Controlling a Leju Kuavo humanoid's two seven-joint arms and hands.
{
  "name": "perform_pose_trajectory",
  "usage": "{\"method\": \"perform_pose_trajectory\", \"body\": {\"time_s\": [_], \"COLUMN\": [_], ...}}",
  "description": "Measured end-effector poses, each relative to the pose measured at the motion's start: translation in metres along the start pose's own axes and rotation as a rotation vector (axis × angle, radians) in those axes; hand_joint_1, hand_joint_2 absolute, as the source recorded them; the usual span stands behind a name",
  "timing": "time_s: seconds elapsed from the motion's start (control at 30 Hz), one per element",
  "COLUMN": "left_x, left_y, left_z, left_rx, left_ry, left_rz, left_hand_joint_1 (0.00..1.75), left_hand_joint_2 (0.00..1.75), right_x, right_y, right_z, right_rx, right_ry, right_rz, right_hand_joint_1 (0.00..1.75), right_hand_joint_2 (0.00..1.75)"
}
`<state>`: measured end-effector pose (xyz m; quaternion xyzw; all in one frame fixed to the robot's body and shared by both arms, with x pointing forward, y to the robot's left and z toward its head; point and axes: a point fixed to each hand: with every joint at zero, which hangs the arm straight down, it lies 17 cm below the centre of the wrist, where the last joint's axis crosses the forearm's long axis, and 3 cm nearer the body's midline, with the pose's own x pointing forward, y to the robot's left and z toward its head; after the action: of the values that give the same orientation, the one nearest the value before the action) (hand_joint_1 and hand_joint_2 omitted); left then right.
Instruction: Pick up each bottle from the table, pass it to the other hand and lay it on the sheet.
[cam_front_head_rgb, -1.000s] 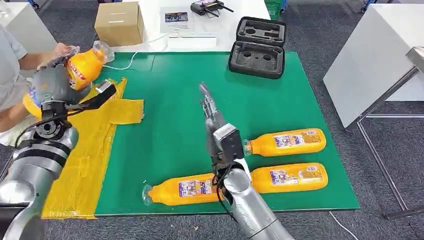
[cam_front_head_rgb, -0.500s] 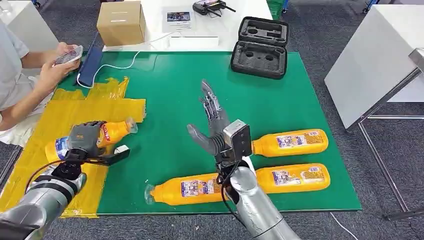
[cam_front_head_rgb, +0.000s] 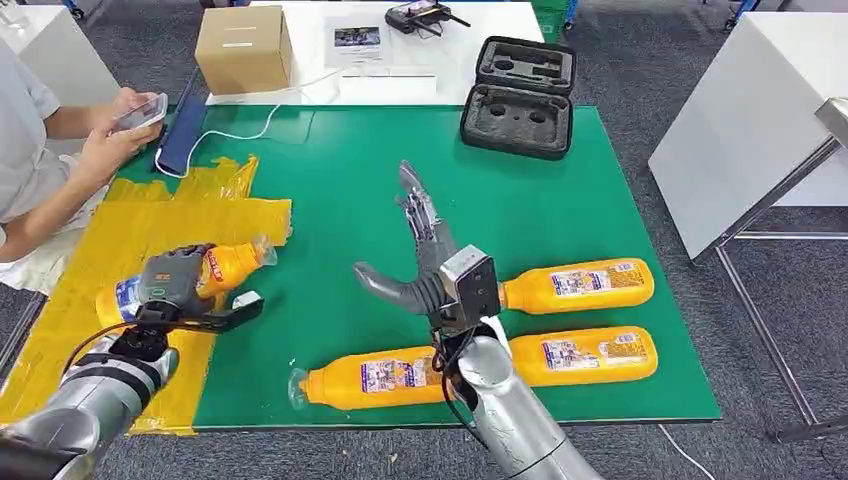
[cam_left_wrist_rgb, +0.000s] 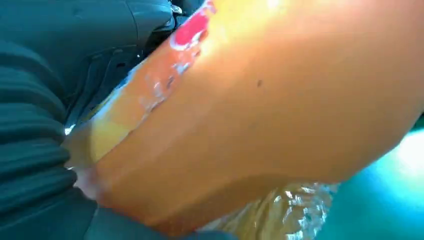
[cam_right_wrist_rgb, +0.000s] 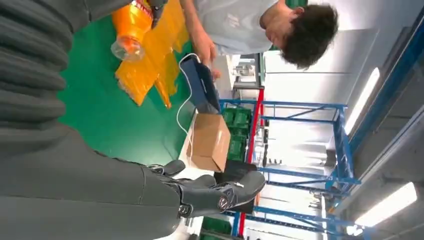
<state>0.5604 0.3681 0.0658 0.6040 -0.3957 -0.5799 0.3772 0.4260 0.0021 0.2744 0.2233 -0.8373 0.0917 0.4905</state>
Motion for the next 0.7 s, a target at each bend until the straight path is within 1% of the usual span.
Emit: {"method": "perform_pose_trajectory", "body": {"time_s": [0.27, 0.5, 0.7], "left_x": [0.003, 0.000, 0.013], "left_y": [0.009, 0.010, 0.018], "left_z": [0.001, 0.000, 0.002], "left_rx": [0.050, 0.052, 0.091], "left_ry": [0.022, 0.047, 0.020], "left_rz": [0.032, 0.064, 0.205], "left_hand_joint_1": [0.00, 0.00, 0.00], "left_hand_joint_2": [1.75, 1.75, 1.75], "right_x": [-0.001, -0.001, -0.001], "right_y": [0.008, 0.011, 0.013], "right_z": [0.002, 0.002, 0.003], "right_rx": [0.026, 0.037, 0.048], "right_ry": [-0.001, 0.001, 0.002], "right_rz": [0.013, 0.015, 0.014], "right_hand_joint_1": [0.00, 0.00, 0.00], "right_hand_joint_2": [1.75, 1.75, 1.75]}}
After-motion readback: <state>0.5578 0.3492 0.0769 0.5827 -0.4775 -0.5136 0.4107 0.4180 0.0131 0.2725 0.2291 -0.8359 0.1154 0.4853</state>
